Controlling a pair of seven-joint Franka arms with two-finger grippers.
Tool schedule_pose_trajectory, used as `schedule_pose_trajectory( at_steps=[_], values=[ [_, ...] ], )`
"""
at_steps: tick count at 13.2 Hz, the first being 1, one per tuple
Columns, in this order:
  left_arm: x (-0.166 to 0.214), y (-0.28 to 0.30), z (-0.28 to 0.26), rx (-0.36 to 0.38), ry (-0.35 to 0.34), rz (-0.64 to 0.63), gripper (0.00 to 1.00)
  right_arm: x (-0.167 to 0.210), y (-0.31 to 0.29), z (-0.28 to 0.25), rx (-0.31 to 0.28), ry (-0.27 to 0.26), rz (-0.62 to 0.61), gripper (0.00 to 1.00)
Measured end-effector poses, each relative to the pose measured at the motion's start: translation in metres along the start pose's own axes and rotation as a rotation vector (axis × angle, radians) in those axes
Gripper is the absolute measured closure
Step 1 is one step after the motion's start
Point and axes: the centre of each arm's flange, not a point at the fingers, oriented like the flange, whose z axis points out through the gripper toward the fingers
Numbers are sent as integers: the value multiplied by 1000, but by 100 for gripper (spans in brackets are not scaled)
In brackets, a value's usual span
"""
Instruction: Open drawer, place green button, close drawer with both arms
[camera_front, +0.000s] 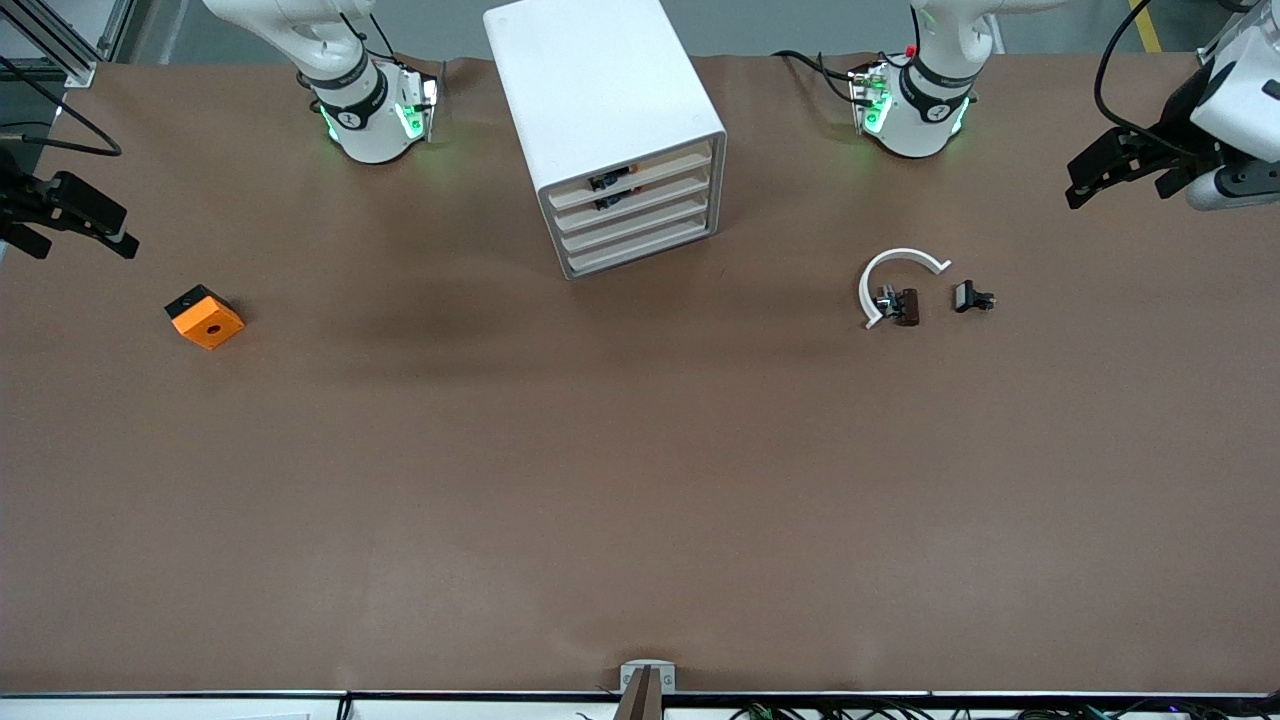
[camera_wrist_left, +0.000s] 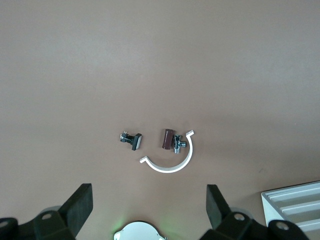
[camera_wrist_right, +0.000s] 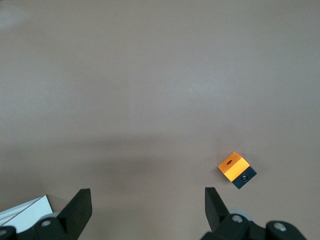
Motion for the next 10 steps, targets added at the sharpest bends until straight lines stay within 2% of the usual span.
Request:
schedule_pose_trajectory(
  at_steps=[10],
  values=[
    [22, -5, 0, -10, 9, -13, 0, 0, 0, 0, 0, 0, 0, 0]
  ],
)
